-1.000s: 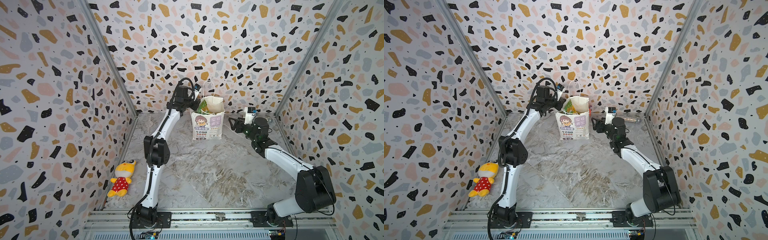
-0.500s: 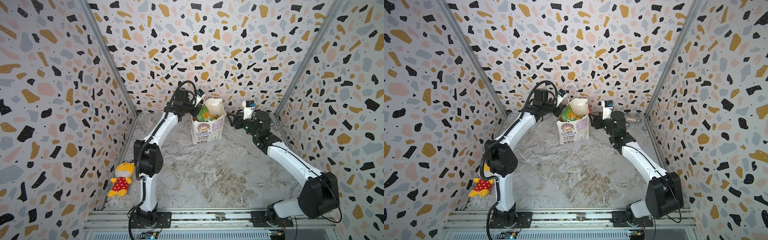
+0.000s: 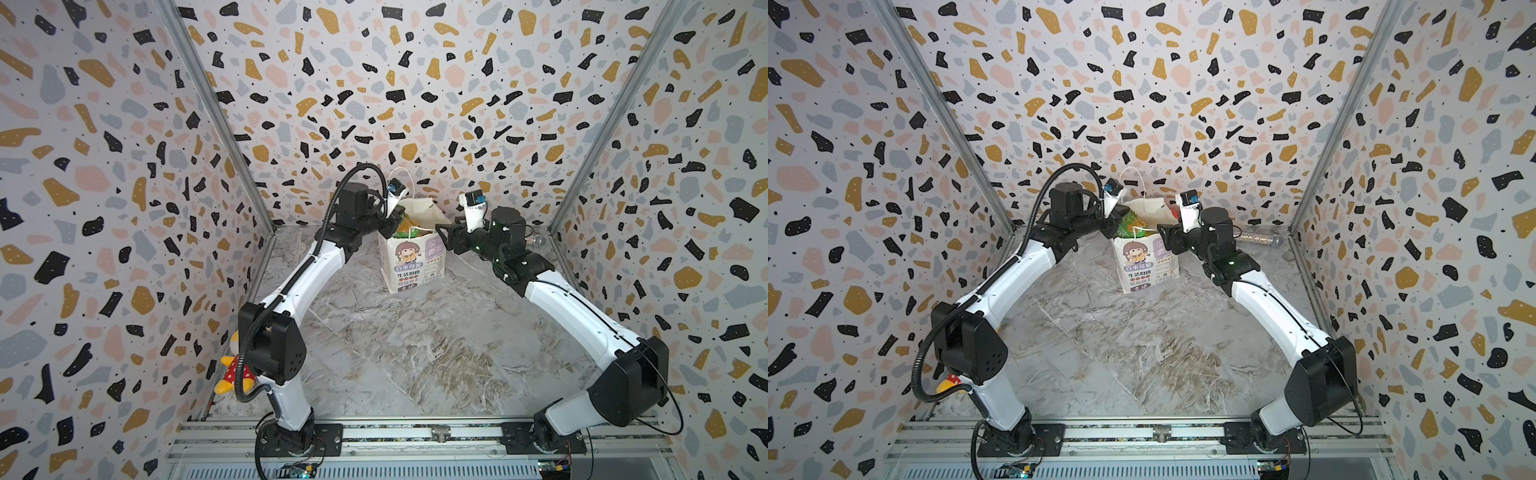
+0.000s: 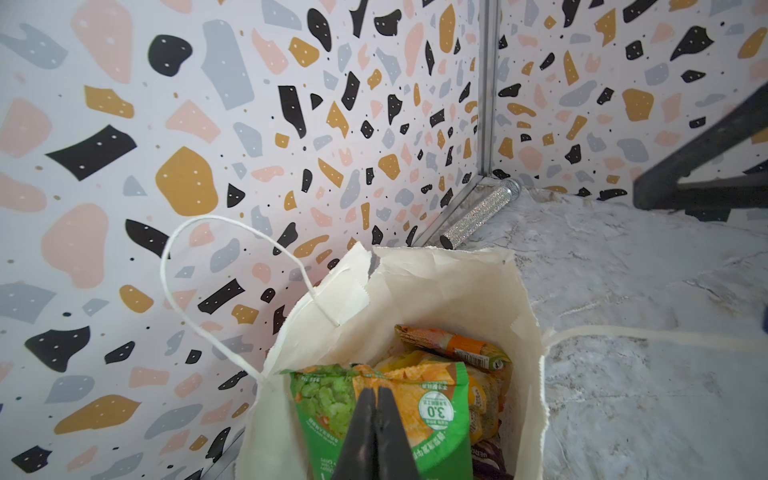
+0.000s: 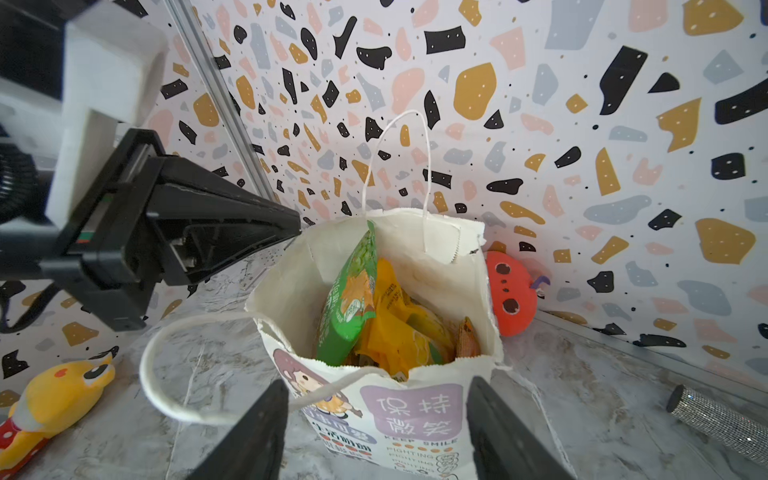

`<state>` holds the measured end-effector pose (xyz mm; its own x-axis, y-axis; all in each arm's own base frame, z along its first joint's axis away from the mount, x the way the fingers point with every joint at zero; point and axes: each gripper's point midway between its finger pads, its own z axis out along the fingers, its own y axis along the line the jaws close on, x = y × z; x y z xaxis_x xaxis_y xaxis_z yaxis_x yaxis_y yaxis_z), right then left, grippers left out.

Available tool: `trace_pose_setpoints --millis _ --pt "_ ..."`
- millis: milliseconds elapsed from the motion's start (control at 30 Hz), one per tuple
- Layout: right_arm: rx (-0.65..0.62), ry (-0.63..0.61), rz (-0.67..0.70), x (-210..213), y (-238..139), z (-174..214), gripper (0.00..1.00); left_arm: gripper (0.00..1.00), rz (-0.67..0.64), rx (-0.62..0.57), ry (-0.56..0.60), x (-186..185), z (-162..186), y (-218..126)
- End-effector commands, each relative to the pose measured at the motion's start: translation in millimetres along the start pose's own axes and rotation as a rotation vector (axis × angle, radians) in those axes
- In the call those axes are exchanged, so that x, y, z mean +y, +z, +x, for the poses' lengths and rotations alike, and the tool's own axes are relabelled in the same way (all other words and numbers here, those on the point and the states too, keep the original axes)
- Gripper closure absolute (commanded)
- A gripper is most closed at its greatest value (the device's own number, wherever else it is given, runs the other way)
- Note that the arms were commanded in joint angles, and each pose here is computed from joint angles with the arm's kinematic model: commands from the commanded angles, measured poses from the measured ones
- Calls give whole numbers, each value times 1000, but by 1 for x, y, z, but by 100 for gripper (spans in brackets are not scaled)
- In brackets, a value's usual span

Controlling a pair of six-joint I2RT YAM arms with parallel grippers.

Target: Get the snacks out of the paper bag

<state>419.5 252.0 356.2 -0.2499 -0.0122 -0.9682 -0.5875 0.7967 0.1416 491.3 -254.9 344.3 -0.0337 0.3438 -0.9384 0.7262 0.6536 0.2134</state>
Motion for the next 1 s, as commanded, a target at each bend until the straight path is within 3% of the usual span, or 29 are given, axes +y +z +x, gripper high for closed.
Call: trace_pose_setpoints --millis 0,33,100,167,233,400,600,967 --pt "-45 15 20 -5 -14 -19 30 73 -64 -81 -81 37 -19 -4" --pt "-50 31 30 -8 -17 -20 30 70 -61 -89 -93 45 -20 -3" --pt "-79 54 49 -11 -25 -19 30 47 -86 -69 -94 58 -18 3" --pt "-115 64 72 -14 -35 -15 29 42 -82 -10 -58 65 -11 15" --pt "-145 77 105 -19 -46 -14 29 26 -83 42 -57 74 0 28" --pt "-201 120 101 -17 -71 3 28 17 -56 170 -35 84 32 51" --pt "-170 137 116 -21 -81 37 27 17 -66 217 -25 85 55 60" --pt "-136 138 92 -18 -74 47 26 43 -40 251 -53 86 91 86"
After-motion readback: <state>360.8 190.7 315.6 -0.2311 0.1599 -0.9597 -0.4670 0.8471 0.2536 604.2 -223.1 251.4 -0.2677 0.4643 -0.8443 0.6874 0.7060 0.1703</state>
